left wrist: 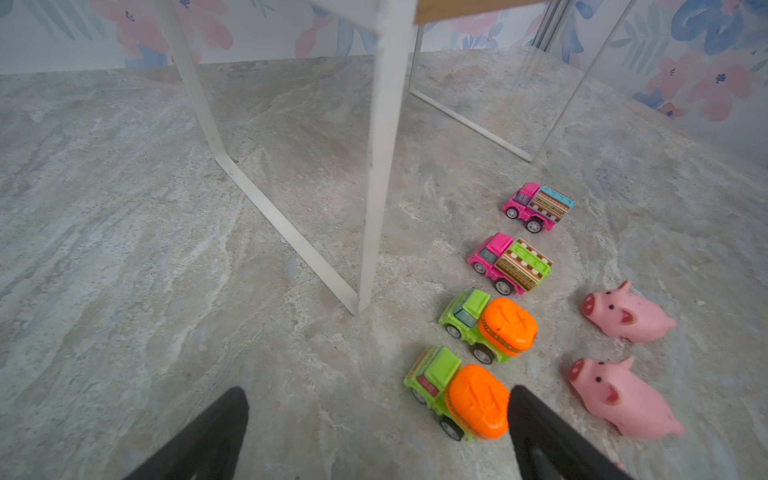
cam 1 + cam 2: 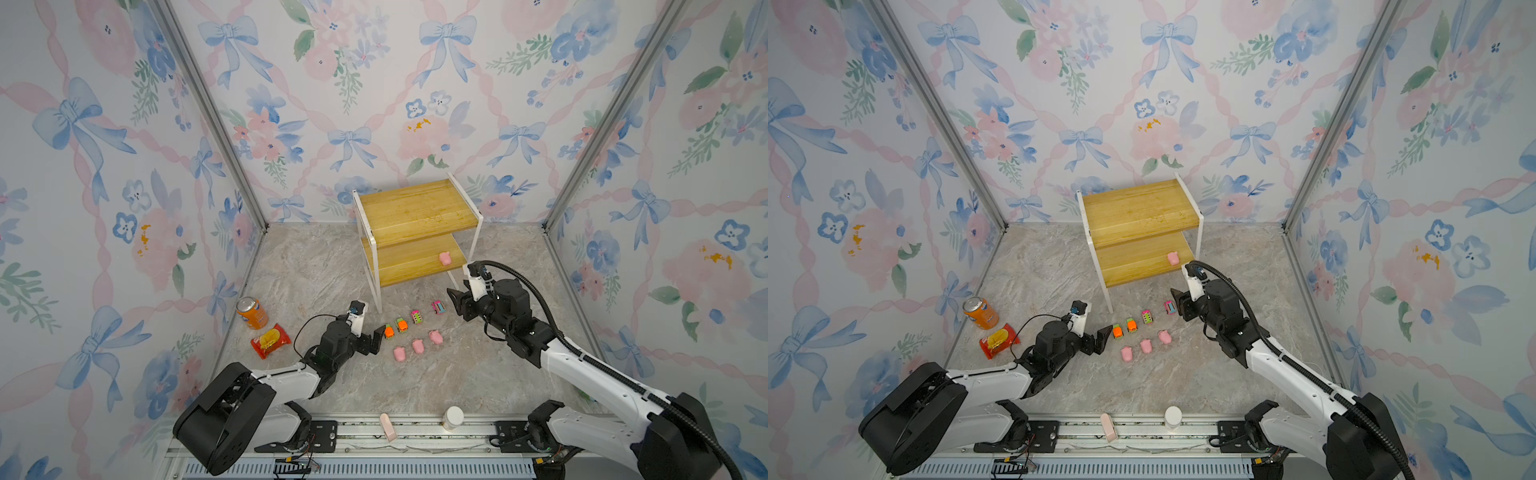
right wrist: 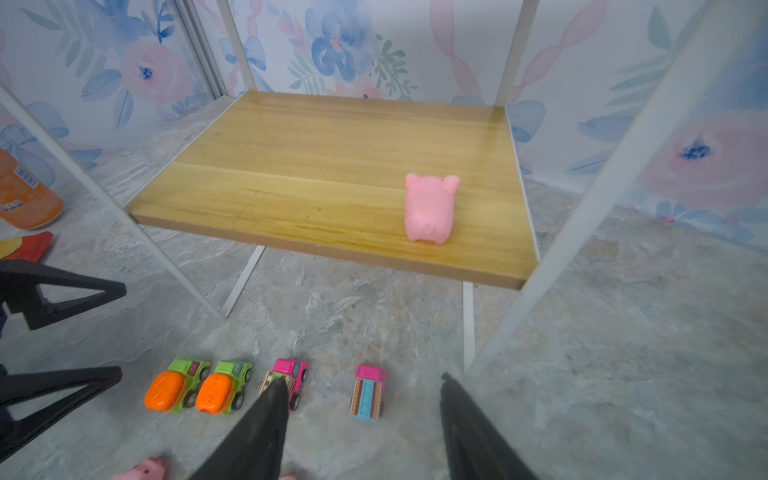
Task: Place and organize the plastic toys onto the shelf
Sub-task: 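Move the right gripper back down and grasp the next pink pig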
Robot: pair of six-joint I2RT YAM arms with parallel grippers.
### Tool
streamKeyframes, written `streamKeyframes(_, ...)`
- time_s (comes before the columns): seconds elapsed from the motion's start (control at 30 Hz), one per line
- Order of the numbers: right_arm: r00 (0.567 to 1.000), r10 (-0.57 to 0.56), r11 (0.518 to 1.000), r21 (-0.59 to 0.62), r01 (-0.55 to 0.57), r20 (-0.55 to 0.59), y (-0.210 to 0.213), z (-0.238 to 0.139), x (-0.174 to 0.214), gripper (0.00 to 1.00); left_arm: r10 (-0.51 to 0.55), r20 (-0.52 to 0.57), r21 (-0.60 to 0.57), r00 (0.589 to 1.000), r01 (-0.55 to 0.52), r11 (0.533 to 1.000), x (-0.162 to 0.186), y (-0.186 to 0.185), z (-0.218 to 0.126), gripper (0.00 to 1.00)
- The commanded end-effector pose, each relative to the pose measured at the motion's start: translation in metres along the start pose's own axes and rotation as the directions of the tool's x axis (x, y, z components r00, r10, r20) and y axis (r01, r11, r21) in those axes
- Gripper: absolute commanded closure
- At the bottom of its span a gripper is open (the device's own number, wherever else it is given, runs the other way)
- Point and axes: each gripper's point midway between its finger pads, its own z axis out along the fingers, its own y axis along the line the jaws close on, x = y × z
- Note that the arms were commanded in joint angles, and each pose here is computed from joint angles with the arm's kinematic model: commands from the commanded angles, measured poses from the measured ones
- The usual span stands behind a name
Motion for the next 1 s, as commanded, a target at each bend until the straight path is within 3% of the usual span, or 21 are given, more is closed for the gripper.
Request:
streamKeyframes(0.0, 0.993, 0.074, 0.996, -0.038, -0.078, -0.088, 0.022, 0.003, 0.048, 0.4, -0.004, 0.013, 0.011, 1.0, 0.004, 1.0, -0.004, -0.001, -0.001, 0.02)
streamKeyframes(0.17, 0.987, 0.085, 0.995, -0.04, -0.091, -0.136, 0.049, 0.009, 0.096, 0.4, -0.011, 0.002, 0.023, 1.0, 0.011, 1.0, -0.001, -0.003, 0.0, 0.02)
streamKeyframes(0.43, 0.978, 0.066, 0.996, -0.047, -0.077, -0.197, 0.058, 0.022, 0.135, 0.42, -0.022, 0.008, 0.026, 1.0, 0.022, 0.999, -0.002, -0.003, -0.002, 0.02)
streamKeyframes(0.97, 0.973, 0.052, 0.997, -0.05, -0.064, -0.223, 0.041, 0.039, 0.14, 0.46, -0.022, 0.003, 0.023, 1.0, 0.022, 0.999, 0.0, -0.003, -0.002, 0.02)
